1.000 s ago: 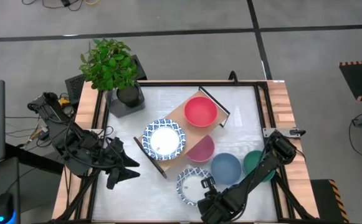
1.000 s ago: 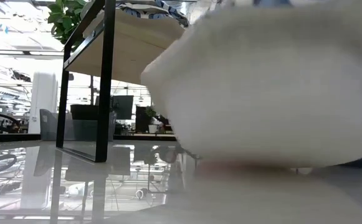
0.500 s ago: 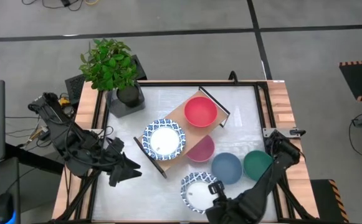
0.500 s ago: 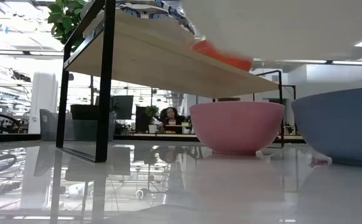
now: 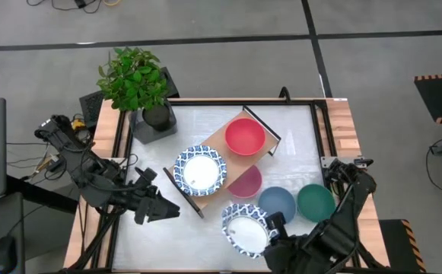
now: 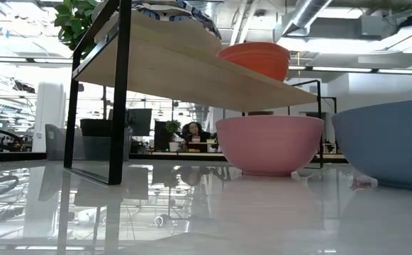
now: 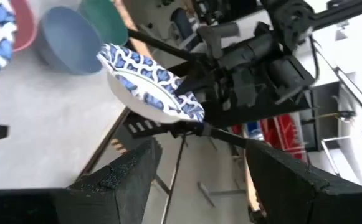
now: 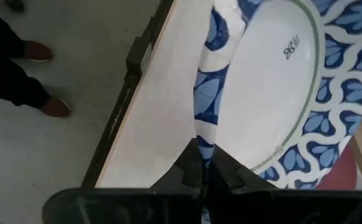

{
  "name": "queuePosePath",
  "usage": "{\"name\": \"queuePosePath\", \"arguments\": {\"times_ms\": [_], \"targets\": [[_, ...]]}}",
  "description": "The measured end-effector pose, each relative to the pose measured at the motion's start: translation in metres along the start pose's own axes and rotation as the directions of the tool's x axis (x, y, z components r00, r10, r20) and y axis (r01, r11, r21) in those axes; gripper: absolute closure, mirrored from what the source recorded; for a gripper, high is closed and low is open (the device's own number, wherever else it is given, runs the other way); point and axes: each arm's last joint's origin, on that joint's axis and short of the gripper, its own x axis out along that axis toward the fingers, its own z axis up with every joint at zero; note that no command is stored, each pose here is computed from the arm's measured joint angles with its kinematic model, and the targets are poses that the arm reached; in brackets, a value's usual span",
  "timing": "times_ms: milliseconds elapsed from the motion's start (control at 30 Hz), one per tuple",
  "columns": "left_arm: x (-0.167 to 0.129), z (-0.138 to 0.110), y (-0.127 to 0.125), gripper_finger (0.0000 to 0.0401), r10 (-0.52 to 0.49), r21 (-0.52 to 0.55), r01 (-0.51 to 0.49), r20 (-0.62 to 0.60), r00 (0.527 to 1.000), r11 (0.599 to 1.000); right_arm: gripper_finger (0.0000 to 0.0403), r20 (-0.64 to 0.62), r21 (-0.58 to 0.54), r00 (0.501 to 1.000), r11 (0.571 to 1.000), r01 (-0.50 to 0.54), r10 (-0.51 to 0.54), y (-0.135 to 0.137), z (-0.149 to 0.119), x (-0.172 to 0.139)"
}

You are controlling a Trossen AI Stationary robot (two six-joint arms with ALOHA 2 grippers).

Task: Place and stack bowls onto a shelf
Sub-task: Stack the white patterned bowl on top of the white patterned bowl on the shelf

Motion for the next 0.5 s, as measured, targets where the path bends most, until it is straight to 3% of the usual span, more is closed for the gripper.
{"name": "queuePosePath", "arguments": {"times_ms": [167, 500], "targets": [[0.003, 0.008, -0.002, 0.0163, -0.034, -0.01, 0.034, 0.019, 0.999, 0.999, 0.0383, -0.001, -0.011, 1.0, 1.0, 0.026, -0.026, -0.005, -0.003, -0.008], [0.01, 0.021, 0.001, 0.0163, -0.038, -0.042, 0.038, 0.011, 0.999, 0.998, 0.0383, 0.013, -0.149, 0.994, 0.983, 0.111, -0.11, -0.009, -0.005, -0.01]]}}
